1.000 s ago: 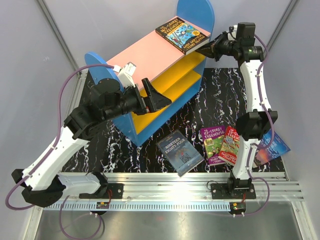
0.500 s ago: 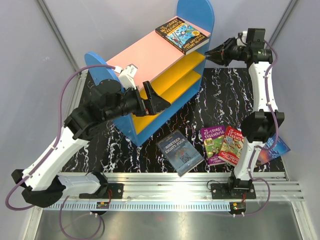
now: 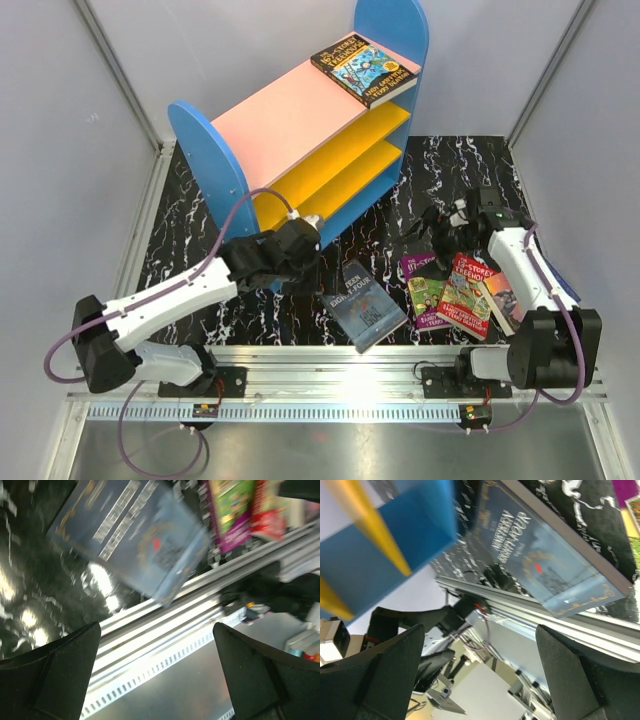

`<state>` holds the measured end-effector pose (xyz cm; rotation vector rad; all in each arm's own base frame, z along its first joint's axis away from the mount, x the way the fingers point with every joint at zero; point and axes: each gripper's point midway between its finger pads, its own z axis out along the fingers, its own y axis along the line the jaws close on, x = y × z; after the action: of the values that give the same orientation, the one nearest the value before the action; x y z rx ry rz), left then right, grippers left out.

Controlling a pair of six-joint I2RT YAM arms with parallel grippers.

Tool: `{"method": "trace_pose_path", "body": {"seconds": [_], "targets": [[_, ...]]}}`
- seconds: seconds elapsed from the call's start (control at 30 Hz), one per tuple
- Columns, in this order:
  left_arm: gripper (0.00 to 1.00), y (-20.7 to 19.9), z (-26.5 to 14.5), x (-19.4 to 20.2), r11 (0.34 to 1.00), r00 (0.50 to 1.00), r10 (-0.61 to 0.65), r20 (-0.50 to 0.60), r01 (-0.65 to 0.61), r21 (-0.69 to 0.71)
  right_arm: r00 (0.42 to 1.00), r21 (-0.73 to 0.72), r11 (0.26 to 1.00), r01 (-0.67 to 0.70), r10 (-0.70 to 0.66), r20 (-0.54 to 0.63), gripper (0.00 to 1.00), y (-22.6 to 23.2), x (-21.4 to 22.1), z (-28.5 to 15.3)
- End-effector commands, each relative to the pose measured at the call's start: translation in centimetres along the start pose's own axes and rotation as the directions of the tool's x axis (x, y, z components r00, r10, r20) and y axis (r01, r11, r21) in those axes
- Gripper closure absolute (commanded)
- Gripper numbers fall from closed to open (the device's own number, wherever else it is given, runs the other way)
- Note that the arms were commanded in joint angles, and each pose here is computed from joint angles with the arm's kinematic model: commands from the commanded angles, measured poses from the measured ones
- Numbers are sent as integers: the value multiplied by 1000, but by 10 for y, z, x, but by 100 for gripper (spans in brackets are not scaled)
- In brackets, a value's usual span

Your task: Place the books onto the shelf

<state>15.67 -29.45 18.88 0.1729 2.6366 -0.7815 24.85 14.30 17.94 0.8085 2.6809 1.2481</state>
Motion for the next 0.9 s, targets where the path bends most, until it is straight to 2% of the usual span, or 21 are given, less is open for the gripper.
{"method": "trace_pose_path", "body": {"seconds": [0.0,0.33,0.53,0.7,0.87], "targets": [[1,7,6,7,996,997,-75,27,76,-39,995,10,996,92,-92,22,0,-11,2,11],[1,23,64,58,982,989,-134,-69,123,-140,988,101,984,150,-153,28,3,-47,-27,73],[1,43,124,86,944,986,-141,-90,107,-312,975,194,957,217,-224,16,5,-71,-45,114],[1,64,157,99,904,985,-156,-75,112,-412,966,244,936,253,-256,-23,5,-90,-41,140],[6,70,182,109,899,981,-176,-82,126,-420,969,247,939,241,-221,-106,8,-114,-13,168]]}}
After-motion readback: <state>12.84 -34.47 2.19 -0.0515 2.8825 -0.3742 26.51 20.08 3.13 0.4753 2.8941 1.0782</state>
